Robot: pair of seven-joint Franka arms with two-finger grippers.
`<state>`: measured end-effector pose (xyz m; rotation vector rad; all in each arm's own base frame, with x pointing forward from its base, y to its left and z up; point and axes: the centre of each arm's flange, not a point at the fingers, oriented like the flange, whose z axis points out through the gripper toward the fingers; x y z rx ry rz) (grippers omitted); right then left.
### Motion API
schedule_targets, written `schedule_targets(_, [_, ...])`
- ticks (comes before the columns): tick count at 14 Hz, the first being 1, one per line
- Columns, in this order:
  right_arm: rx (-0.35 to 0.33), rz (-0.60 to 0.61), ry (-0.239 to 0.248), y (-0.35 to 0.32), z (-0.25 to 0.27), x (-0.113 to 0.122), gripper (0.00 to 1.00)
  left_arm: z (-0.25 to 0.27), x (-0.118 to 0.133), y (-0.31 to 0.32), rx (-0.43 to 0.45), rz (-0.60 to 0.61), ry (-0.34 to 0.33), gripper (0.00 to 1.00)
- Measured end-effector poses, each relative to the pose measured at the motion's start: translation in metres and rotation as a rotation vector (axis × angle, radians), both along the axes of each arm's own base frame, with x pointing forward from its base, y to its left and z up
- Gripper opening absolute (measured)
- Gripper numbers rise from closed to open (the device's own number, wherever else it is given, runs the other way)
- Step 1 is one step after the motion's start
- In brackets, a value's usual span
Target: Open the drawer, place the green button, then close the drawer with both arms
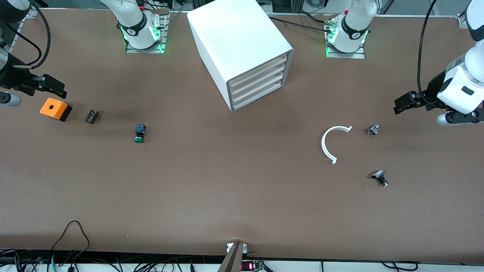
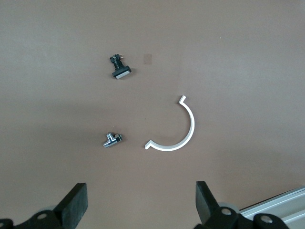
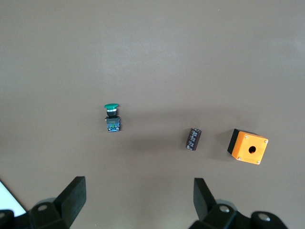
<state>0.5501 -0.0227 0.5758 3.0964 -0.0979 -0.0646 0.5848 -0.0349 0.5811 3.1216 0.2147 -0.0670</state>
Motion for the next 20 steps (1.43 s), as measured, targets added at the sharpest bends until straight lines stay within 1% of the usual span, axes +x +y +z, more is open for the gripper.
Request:
schedule_targets(6, [0.009, 0.001, 0.005, 0.002, -0.006, 0.003, 1.00, 0.000, 0.000, -0.005, -0.001, -0.008, 0.000, 1.00])
schedule_targets(8, [0.009, 0.001, -0.011, 0.002, -0.018, 0.015, 1.00, 0.000, -0.001, -0.008, -0.001, -0.015, 0.000, 1.00])
schedule_targets(13, [0.008, -0.013, 0.018, -0.006, -0.071, 0.042, 1.00, -0.001, -0.004, -0.019, -0.001, -0.035, 0.024, 1.00])
schedule_targets(20, [0.014, -0.007, 0.034, -0.003, -0.111, 0.061, 1.00, -0.001, -0.004, -0.018, 0.000, -0.033, 0.022, 1.00])
